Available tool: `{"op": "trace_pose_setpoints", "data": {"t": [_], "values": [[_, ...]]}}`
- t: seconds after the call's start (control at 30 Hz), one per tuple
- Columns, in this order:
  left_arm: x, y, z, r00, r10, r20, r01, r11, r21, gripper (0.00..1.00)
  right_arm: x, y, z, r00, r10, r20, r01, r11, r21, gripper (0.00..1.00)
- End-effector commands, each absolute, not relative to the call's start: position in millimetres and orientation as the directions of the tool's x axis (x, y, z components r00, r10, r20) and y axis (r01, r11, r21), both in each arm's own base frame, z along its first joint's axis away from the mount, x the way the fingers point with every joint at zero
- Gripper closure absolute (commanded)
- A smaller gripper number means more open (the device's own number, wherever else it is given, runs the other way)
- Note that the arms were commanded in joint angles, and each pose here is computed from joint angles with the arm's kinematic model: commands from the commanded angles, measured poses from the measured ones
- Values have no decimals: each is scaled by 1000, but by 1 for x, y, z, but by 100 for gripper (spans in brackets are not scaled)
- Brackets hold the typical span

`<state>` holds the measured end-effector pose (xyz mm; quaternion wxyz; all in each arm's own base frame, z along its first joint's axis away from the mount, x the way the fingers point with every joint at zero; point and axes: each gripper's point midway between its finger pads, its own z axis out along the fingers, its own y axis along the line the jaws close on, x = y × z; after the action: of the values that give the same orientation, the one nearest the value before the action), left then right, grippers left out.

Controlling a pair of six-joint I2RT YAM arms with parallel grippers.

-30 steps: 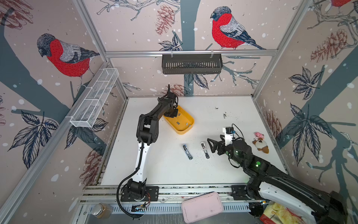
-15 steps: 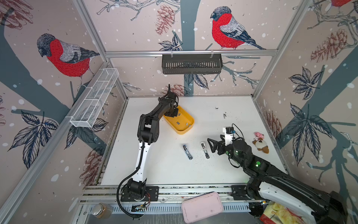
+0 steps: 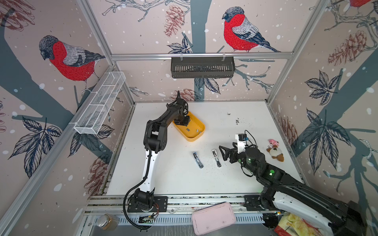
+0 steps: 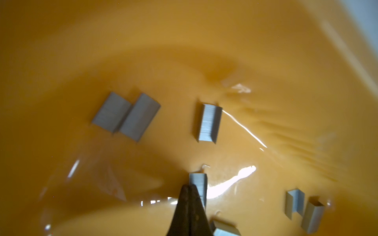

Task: Load the staples into the stapler
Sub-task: 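Pinch a grey staple strip with the left gripper fingertips, then lift the held staple strip out of the tray with the left gripper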

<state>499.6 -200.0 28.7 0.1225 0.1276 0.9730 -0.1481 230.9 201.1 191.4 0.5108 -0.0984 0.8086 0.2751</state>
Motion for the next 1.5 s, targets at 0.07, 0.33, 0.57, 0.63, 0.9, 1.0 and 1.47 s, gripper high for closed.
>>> {"op": "trace_pose_setpoints", "data": {"t": [0.07, 0.33, 0.57, 0.63, 0.9, 1.0, 1.47], "values": [[488, -217, 47, -948, 173, -268, 272, 878, -393, 100, 232, 202, 196, -447, 142, -883, -444, 822, 356, 2], [487, -225, 80, -936, 127, -329, 278, 838, -469, 100, 230, 199, 198, -445, 155, -882, -439, 821, 365, 2], [463, -226, 120, -908, 99, -408, 317, 797, -514, 100, 227, 201, 200, -462, 163, -872, -448, 805, 388, 2], [451, -225, 129, -900, 84, -427, 324, 785, -528, 100, 226, 202, 203, -463, 168, -870, -451, 800, 395, 2], [383, -223, 149, -888, 14, -459, 324, 726, -607, 100, 224, 207, 204, -486, 172, -857, -458, 785, 418, 3], [357, -227, 153, -880, 4, -474, 343, 697, -630, 100, 222, 210, 205, -497, 178, -849, -467, 771, 434, 5], [263, -247, 184, -772, 5, -636, 556, 489, -672, 100, 204, 232, 211, -573, 244, -782, -523, 626, 579, 9]]}}
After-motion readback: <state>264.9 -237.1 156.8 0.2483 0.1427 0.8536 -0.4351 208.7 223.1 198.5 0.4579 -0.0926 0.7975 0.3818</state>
